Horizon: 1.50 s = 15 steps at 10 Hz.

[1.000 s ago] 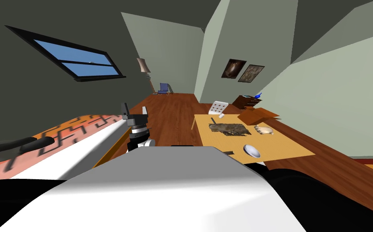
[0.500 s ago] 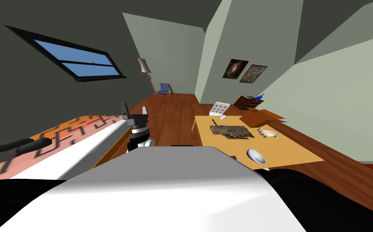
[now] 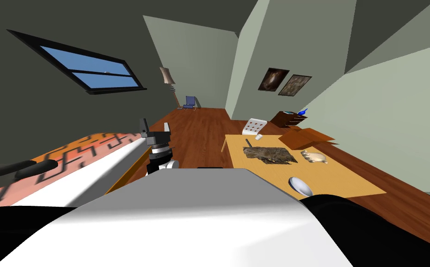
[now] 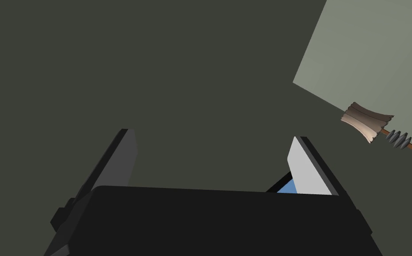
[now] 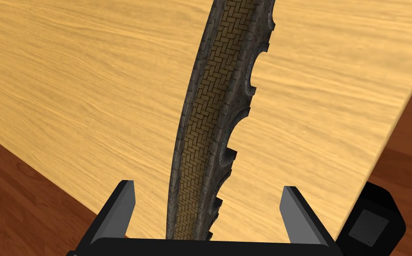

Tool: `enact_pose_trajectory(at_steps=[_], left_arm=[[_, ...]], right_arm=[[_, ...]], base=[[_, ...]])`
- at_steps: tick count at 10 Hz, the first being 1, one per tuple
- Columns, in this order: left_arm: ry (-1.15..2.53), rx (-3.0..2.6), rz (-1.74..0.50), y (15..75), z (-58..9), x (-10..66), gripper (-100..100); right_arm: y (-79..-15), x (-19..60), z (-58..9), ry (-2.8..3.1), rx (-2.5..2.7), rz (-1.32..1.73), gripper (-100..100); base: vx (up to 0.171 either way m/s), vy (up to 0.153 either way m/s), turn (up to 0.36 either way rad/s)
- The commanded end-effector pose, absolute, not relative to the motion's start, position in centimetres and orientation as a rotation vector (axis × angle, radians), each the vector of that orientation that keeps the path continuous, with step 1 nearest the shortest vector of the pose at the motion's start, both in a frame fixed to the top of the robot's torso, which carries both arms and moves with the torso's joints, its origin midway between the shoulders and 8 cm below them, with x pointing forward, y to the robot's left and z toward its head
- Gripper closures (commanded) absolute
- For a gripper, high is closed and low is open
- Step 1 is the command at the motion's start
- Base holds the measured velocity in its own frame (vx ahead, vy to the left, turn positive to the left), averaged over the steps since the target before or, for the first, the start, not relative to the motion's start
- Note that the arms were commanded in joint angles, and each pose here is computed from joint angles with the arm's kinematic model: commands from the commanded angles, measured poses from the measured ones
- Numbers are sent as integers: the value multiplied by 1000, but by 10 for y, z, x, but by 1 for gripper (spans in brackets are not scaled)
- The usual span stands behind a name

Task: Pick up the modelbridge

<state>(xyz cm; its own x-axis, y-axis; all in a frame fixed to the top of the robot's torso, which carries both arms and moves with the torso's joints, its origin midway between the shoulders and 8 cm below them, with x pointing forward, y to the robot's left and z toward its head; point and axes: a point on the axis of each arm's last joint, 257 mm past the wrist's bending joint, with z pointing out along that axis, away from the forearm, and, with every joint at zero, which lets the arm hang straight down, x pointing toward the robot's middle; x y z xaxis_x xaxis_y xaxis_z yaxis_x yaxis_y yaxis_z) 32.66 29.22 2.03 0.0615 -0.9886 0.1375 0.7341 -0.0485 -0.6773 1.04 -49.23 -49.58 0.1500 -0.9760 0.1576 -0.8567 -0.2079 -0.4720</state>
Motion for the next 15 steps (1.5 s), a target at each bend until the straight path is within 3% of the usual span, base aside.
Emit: enact_pose_trajectory(at_steps=[1, 2, 3, 4, 8, 9, 13, 14, 15], left_arm=[[463, -704, -1480, 292, 20, 327, 0], [463, -704, -1480, 292, 20, 327, 0], [463, -704, -1480, 292, 20, 327, 0], [463, -704, -1480, 292, 20, 327, 0], [463, -704, -1480, 292, 20, 327, 0], [463, -704, -1480, 292, 20, 327, 0], [463, -704, -1480, 292, 20, 327, 0], [463, -704, -1480, 292, 20, 327, 0], [463, -704, -1480, 292, 20, 327, 0]], right_arm=[[-501, 6, -495, 1801, -2151, -634, -100], [-497, 7, -495, 1793, -2154, -633, -100], [-498, 7, -495, 1794, -2153, -634, 0], [-491, 9, -503, 1789, -2156, -634, -100], [-481, 11, -513, 1782, -2159, -633, -100], [-481, 11, -514, 1782, -2159, -633, 100], [-481, 11, -514, 1786, -2157, -632, 100], [-481, 11, -514, 1786, -2157, -632, 0], [-489, 9, -506, 1787, -2156, -634, 100]], base=[[80, 1, 24], [32, 3, 4], [7, 0, 0], [23, -27, -27], [33, -47, -17], [0, 0, 0], [0, 0, 0], [0, 0, 0], [-29, 29, 39]])
